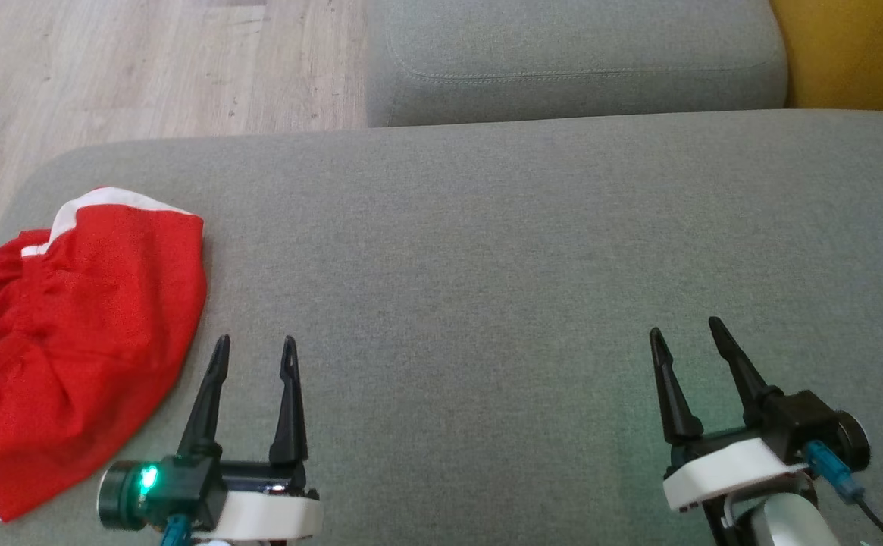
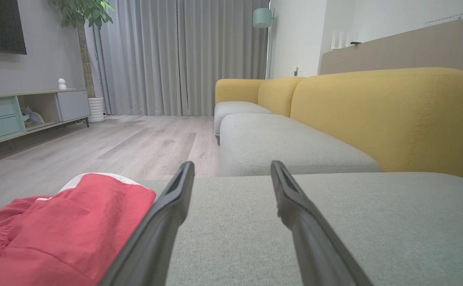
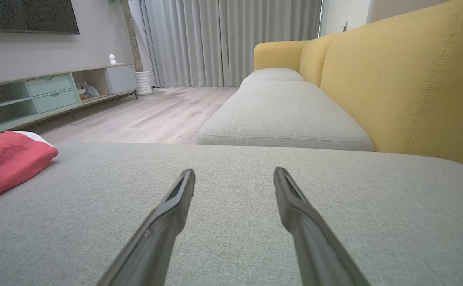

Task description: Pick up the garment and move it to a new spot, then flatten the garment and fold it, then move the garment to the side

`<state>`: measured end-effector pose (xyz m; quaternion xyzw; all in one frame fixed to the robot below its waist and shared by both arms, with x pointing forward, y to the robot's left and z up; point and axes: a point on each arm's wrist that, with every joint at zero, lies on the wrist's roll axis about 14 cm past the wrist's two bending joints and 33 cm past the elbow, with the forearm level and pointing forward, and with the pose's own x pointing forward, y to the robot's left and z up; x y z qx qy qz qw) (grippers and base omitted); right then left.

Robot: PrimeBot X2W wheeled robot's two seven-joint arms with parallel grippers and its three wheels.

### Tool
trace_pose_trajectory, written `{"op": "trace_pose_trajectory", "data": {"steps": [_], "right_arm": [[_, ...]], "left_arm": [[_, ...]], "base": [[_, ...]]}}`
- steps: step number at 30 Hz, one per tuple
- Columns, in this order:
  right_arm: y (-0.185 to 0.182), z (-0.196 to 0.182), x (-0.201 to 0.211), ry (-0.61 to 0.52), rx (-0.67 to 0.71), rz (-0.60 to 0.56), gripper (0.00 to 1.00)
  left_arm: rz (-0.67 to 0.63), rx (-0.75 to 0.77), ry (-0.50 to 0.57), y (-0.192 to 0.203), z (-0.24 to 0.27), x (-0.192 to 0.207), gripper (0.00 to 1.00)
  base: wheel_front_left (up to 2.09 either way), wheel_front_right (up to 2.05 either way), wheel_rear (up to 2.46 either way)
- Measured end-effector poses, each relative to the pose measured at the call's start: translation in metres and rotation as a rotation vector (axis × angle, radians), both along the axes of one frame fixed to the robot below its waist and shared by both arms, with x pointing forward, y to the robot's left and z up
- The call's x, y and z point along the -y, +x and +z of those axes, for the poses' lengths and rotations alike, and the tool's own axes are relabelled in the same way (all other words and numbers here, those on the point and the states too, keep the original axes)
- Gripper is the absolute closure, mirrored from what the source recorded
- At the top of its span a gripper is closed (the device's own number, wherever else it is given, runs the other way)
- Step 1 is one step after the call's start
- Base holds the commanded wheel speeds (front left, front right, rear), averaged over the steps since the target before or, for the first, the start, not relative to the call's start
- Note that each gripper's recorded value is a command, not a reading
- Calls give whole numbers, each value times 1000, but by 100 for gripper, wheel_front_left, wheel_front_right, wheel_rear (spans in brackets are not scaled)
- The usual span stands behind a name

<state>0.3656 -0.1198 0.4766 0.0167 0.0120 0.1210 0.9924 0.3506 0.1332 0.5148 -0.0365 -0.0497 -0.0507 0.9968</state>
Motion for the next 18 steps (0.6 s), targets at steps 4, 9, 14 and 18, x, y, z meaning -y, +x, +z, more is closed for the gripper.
{"op": "trace_pose_trajectory", "data": {"steps": [4,9,14,18], "right_arm": [[0,-1,1,0,-5,-4,0],[0,-1,2,0,-5,-8,0],[0,-2,2,0,-6,-7,0],[0,-3,2,-1,-8,-6,0]], "left_arm": [[-3,-19,2,-1,-6,0,0],[-8,-32,-6,-2,-10,1,0],[-9,-38,-5,-2,-12,1,0],[-9,-44,-4,-1,-14,1,0]], "base": [[0,0,0],[0,0,0],[0,0,0],[0,0,0]]}}
